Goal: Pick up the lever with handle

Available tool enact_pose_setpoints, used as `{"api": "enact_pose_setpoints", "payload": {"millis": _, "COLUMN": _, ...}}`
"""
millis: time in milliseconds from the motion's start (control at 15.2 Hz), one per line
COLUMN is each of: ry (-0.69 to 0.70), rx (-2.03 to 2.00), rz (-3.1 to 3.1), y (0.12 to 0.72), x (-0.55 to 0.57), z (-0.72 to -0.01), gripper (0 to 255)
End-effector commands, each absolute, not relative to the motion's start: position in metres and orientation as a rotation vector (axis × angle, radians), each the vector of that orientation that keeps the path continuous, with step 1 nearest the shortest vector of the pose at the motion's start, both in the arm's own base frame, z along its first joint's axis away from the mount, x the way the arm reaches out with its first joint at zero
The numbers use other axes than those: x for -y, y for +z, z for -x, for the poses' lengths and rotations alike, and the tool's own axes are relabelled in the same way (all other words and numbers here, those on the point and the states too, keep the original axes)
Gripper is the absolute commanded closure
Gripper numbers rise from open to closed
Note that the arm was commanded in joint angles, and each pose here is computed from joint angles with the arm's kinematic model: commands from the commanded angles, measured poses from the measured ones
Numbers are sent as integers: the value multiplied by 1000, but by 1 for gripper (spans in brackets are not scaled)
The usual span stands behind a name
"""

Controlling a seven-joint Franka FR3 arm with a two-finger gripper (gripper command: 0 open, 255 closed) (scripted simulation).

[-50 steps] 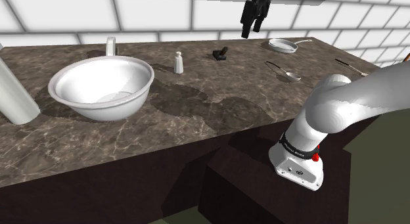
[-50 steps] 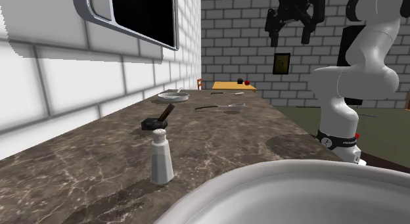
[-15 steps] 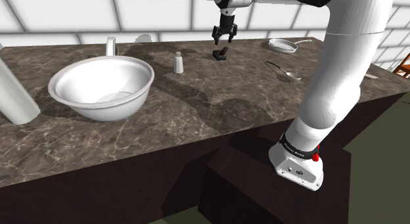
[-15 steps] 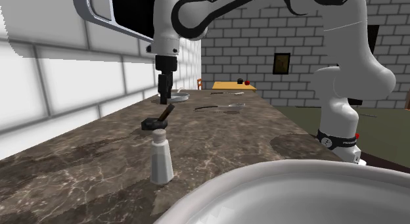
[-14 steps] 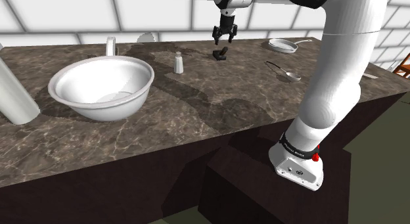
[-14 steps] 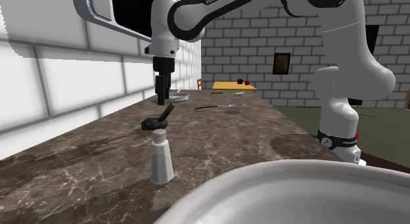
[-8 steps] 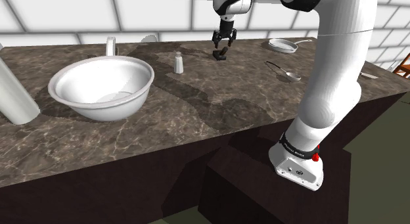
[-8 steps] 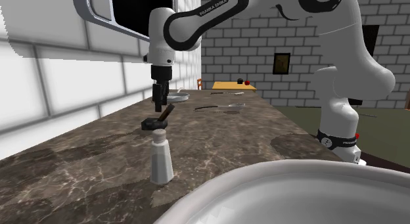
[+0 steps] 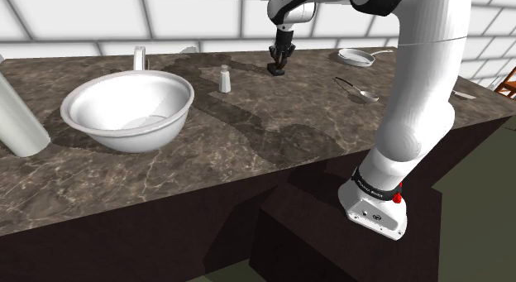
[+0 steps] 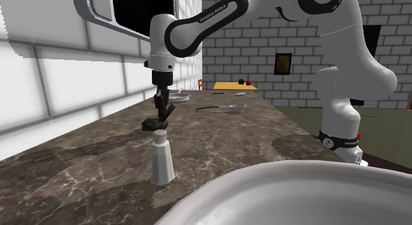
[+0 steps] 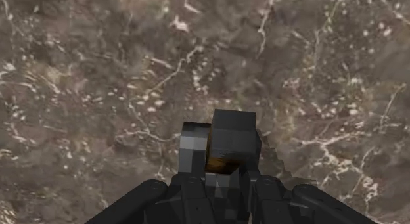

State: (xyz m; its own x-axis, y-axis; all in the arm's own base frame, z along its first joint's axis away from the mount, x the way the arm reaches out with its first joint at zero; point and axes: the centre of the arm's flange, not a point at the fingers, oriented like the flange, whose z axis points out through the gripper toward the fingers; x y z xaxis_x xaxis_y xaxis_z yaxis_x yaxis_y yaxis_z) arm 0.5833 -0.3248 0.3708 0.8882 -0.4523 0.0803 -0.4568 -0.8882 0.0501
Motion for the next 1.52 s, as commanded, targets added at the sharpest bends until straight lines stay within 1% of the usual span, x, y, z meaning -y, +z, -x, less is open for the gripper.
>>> {"api": "enact_pose_setpoints", "payload": {"millis": 0, "ry": 100, "rx": 719, "rz": -2987, "y": 370, "x": 324, "z": -583, "gripper": 255}}
{"api": "enact_pose_setpoints", "payload": {"millis": 330, "ry": 99, "rx": 719, "rz": -2988, "y": 370, "x": 325, "z": -583, "gripper": 255}}
{"api": "enact_pose_setpoints", "payload": {"millis": 1320, "ry": 99, "rx": 719, "rz": -2988, "y": 449, "x": 325, "z": -583, "gripper": 255}}
{"api": "enact_pose_setpoints", "payload": {"millis": 1452, "ry": 99, "rx": 719, "rz": -2988, "y": 450, "x": 325, "z": -583, "gripper": 255}}
